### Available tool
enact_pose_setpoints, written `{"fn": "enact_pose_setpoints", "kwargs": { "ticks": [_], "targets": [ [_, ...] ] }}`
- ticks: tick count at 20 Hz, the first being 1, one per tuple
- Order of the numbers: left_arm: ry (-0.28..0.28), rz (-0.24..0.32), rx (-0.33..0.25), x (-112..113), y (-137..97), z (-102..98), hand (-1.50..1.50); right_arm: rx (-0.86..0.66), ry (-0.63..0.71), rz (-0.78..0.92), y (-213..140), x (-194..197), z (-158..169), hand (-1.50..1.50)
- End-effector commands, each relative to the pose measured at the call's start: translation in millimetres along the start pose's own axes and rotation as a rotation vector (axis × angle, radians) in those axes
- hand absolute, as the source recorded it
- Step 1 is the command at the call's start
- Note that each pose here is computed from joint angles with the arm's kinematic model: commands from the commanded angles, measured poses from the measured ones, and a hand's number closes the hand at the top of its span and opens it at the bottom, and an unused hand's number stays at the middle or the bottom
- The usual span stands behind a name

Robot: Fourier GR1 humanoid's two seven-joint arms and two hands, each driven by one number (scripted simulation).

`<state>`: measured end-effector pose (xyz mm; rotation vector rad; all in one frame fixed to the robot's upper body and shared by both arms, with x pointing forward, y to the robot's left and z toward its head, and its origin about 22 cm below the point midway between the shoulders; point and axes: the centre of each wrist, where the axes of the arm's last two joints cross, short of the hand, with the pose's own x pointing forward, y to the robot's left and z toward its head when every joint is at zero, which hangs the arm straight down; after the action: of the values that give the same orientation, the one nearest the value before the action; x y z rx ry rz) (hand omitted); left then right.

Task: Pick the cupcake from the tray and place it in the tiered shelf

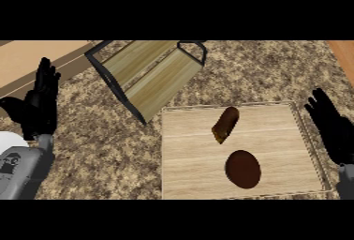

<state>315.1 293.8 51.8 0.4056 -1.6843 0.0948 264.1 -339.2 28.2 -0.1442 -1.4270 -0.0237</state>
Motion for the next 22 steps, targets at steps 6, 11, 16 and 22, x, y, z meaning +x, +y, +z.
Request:
{"fn": "enact_pose_setpoints", "kwargs": {
  "ticks": [6, 11, 16, 22],
  "targets": [
    [0.013, 0.017, -0.137, 2.9, -13.2, 17.7, 0.0, 0.642, -0.347, 0.008, 120.2, 80.8, -2.6, 1.5],
    [0.094, 0.056, -0.14, -0.5, 1.6, 48.9, 0.0, 0.457, -0.291, -0.187, 90.9, 60.1, 0.6, -1.5],
    [0.091, 0.046, -0.144, 12.0, -9.0, 63.2, 0.0, 0.695, -0.374, -0.053, 72.6, 97.5, 3.2, -1.5],
    [0.103, 0.05, -0.132, 17.2, 4.4, 53.5, 0.0, 0.88, -0.332, 0.436, 58.2, 156.4, 28.7, -1.5]
  ]
}}
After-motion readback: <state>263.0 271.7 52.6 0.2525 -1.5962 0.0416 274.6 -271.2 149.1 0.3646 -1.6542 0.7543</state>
